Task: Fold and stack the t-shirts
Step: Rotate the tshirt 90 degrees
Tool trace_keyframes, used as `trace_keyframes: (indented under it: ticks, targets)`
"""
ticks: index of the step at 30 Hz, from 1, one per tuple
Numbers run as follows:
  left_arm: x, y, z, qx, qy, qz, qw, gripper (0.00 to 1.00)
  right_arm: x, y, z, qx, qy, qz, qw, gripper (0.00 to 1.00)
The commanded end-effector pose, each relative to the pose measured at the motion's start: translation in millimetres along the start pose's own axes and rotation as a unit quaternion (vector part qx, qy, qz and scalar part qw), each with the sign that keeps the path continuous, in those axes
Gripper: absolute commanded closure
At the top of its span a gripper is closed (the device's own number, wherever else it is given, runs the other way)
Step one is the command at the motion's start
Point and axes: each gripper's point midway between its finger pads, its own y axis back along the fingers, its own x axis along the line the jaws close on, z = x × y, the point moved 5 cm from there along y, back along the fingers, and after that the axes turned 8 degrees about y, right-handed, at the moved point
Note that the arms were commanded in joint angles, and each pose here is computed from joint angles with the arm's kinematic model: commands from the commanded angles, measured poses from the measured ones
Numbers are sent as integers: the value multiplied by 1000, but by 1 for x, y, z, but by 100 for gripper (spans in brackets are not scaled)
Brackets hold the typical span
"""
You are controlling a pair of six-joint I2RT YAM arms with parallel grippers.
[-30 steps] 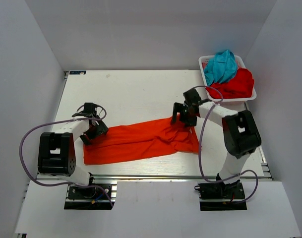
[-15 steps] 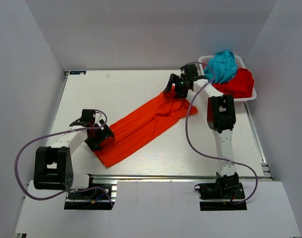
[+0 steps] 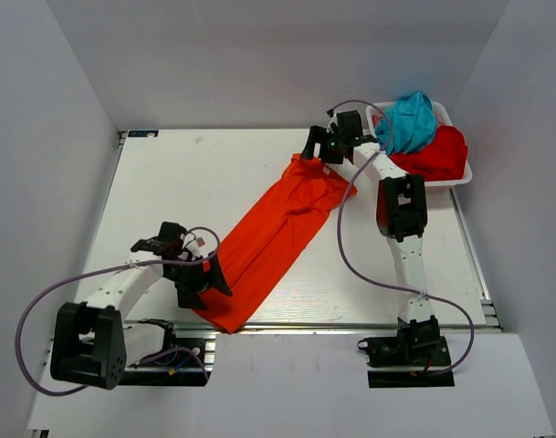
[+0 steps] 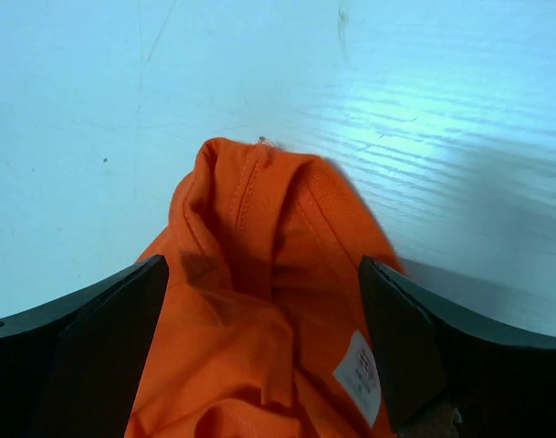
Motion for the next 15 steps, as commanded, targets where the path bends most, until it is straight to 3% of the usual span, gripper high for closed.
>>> trace_keyframes:
  ticks: [1, 6, 9, 10, 15]
  targets:
    - [-24, 33, -3, -26, -79, -39, 996, 1, 22, 60, 72, -89, 97, -46, 990, 10]
    - [-63, 78, 32, -149, -159, -47, 975, 1, 60, 90, 60, -56, 125, -77, 988, 10]
    - [-78, 98, 63, -240, -143, -25, 960, 1, 78, 90, 29, -14, 120, -124, 985, 10]
    - [-83, 104, 76, -281, -135, -21, 950, 1, 80, 95, 10, 25, 83, -142, 986, 10]
    - [-89, 105, 92, -320, -135, -38, 937, 1, 90, 110, -44, 71, 31, -223, 972, 10]
